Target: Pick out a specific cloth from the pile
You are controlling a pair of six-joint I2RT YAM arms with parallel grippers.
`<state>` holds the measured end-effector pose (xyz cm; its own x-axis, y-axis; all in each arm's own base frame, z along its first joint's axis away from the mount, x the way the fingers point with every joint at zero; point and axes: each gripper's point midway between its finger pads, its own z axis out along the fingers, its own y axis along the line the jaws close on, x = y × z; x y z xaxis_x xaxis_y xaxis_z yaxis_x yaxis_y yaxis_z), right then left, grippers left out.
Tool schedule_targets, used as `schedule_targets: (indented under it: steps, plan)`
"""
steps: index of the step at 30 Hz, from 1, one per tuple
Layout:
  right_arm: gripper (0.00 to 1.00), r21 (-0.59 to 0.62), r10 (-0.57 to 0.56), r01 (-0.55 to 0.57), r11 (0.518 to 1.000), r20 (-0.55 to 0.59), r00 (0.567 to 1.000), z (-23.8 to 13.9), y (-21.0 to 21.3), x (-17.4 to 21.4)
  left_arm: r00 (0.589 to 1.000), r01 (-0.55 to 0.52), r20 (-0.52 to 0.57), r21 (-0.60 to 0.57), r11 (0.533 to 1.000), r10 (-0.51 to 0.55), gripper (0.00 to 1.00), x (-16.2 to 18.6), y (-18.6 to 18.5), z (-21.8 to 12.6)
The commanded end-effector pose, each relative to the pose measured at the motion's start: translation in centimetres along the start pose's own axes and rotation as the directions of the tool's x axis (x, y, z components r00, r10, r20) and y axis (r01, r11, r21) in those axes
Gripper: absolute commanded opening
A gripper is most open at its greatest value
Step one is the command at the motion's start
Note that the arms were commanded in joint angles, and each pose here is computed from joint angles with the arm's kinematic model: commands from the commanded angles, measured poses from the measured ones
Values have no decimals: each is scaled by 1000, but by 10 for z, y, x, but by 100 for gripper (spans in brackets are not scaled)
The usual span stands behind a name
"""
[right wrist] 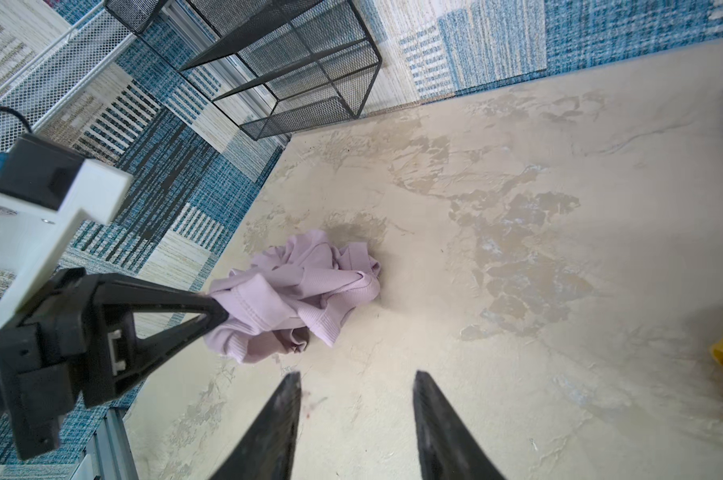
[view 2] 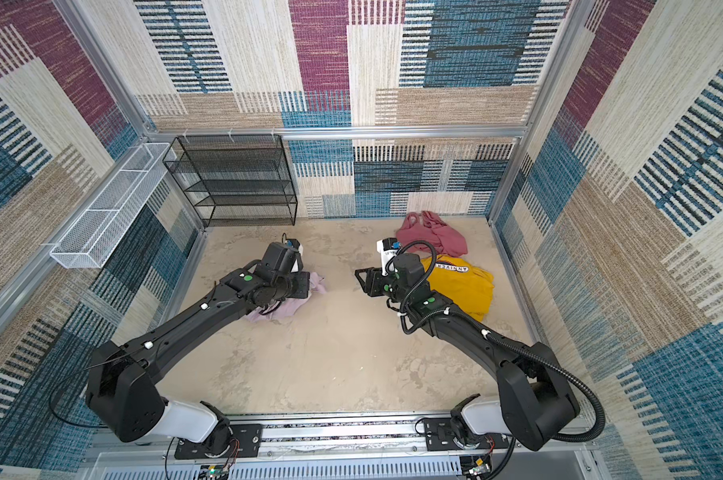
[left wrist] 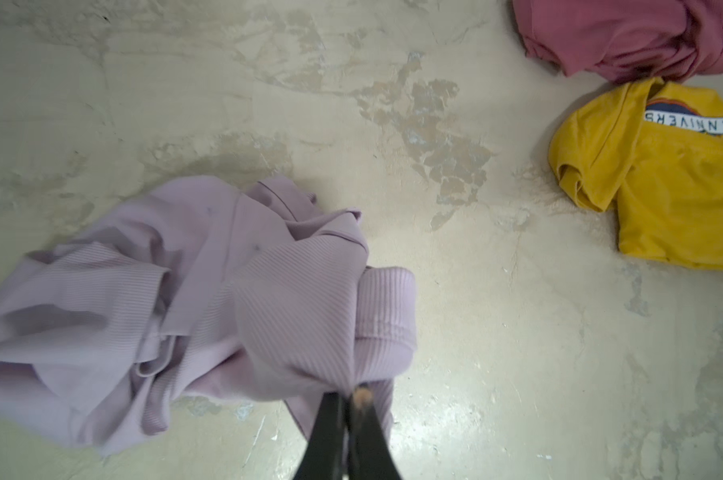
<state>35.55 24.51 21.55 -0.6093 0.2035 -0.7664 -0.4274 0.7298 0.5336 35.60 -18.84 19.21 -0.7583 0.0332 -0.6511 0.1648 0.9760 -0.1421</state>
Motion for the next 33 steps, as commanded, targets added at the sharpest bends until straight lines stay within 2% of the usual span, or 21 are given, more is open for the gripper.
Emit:
schedule_targets:
  steps: [1, 7, 15, 20, 27, 33]
  plan:
    - [47, -16, -5, 5, 1000, 15, 1000, -1, 6, -7, 998, -5, 66, -61, 998, 9, 0, -19, 22, -12]
    - [47, -22, 0, 1, 1000, 11, 1000, 0, 7, -7, 991, 99, 98, -106, 989, -89, 0, -34, 68, -17]
    - [47, -25, 8, -8, 1000, 7, 1000, 1, 7, -6, 973, 216, 122, -200, 956, -194, 0, -39, 129, -18]
    - [47, -30, 11, -11, 999, -1, 1000, 3, 8, -6, 957, 291, 98, -250, 924, -275, 0, -25, 161, -4]
    - [47, -41, 14, -14, 999, -14, 1000, 7, 9, -4, 907, 417, 71, -283, 864, -415, 0, -1, 200, 25]
    - [47, -32, 15, -16, 999, -20, 1000, 8, 6, -2, 881, 455, 21, -317, 832, -474, 0, 16, 218, 46]
